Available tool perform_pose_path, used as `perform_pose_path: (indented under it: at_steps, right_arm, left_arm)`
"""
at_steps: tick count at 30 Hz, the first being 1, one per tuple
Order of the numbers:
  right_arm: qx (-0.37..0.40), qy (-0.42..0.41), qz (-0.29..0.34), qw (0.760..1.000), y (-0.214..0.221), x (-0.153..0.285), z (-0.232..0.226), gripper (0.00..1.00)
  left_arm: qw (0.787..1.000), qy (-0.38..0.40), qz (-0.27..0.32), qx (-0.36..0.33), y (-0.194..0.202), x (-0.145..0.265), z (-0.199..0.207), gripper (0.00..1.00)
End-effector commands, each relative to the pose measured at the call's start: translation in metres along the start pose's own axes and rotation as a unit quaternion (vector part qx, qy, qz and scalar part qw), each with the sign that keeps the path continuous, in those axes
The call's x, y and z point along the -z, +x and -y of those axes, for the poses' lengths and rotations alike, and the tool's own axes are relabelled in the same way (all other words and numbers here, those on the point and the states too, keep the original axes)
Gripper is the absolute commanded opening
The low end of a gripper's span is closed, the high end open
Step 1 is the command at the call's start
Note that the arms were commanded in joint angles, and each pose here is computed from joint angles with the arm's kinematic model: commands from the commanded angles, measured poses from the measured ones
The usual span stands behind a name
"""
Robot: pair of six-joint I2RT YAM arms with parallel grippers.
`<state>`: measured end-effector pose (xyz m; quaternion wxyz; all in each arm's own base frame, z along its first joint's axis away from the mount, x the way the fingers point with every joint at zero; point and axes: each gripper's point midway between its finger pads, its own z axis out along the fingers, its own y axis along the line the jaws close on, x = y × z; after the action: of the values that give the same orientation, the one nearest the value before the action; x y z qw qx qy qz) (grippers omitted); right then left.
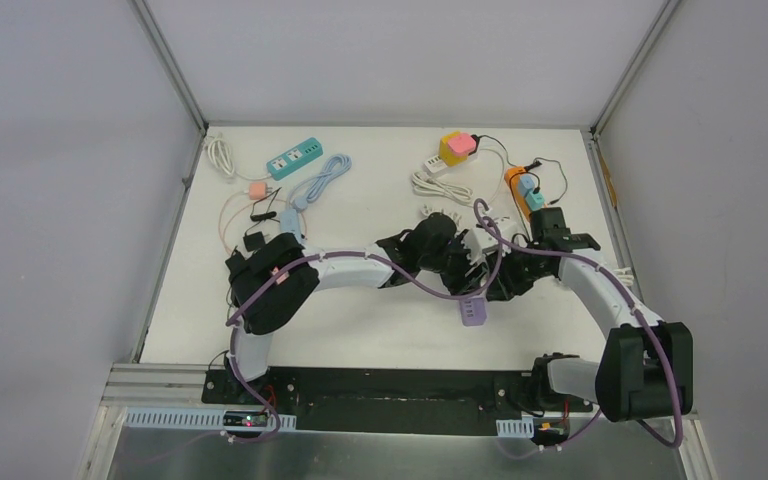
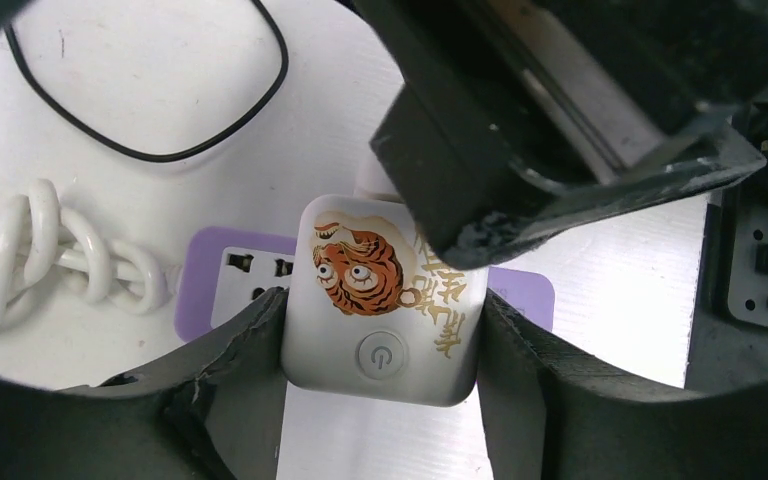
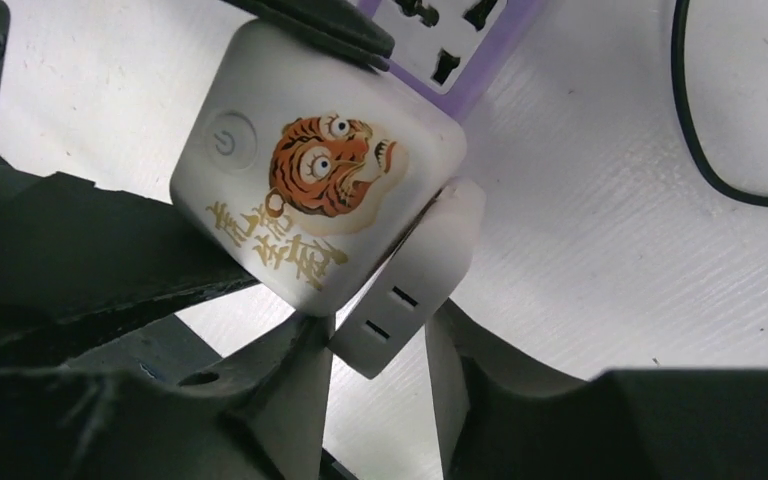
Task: Pull the plug off the socket
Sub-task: Remove the plug from the socket.
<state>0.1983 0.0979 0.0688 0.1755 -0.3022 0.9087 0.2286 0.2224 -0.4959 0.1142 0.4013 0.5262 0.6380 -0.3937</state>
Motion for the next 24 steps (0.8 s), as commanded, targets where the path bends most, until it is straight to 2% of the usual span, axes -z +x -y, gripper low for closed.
perform_pose_path:
  at_steps: [1, 3, 5, 6, 10, 15, 18, 24]
  right_arm:
    - [0.017, 0.019, 0.023, 0.999, -0.021, 0.006, 0.008, 0.36]
    - [0.022, 0.032, 0.019, 0.999, -0.019, 0.008, 0.013, 0.34]
    - [0.022, 0.051, 0.017, 0.998, -0.018, 0.013, 0.022, 0.34]
    - [0.023, 0.060, 0.016, 0.998, -0.017, 0.015, 0.026, 0.34]
    - [0.023, 0.084, 0.015, 0.996, -0.017, 0.025, 0.040, 0.37]
    - [0.024, 0.061, 0.022, 0.998, -0.019, 0.025, 0.044, 0.52]
    - [0.075, 0.005, 0.050, 0.996, -0.031, 0.020, 0.031, 0.60]
    - [0.215, -0.079, 0.083, 0.970, -0.042, 0.010, 0.018, 0.59]
  left_arm:
    - [1.000, 0.026, -0.014, -0.010, 0.000, -0.003, 0.008, 0.27]
    - [0.999, 0.029, -0.026, -0.012, 0.008, -0.001, 0.010, 0.21]
    - [0.999, 0.032, -0.039, -0.015, 0.017, 0.002, 0.010, 0.10]
    - [0.998, 0.032, -0.044, -0.016, 0.020, 0.003, 0.010, 0.08]
    - [0.998, 0.028, -0.055, -0.022, 0.028, 0.011, 0.007, 0.06]
    - [0.998, 0.027, -0.059, -0.022, 0.033, 0.019, 0.003, 0.06]
    - [0.998, 0.034, -0.057, -0.020, 0.032, 0.021, 0.003, 0.06]
    - [0.997, 0.054, -0.054, -0.018, 0.029, 0.020, 0.004, 0.07]
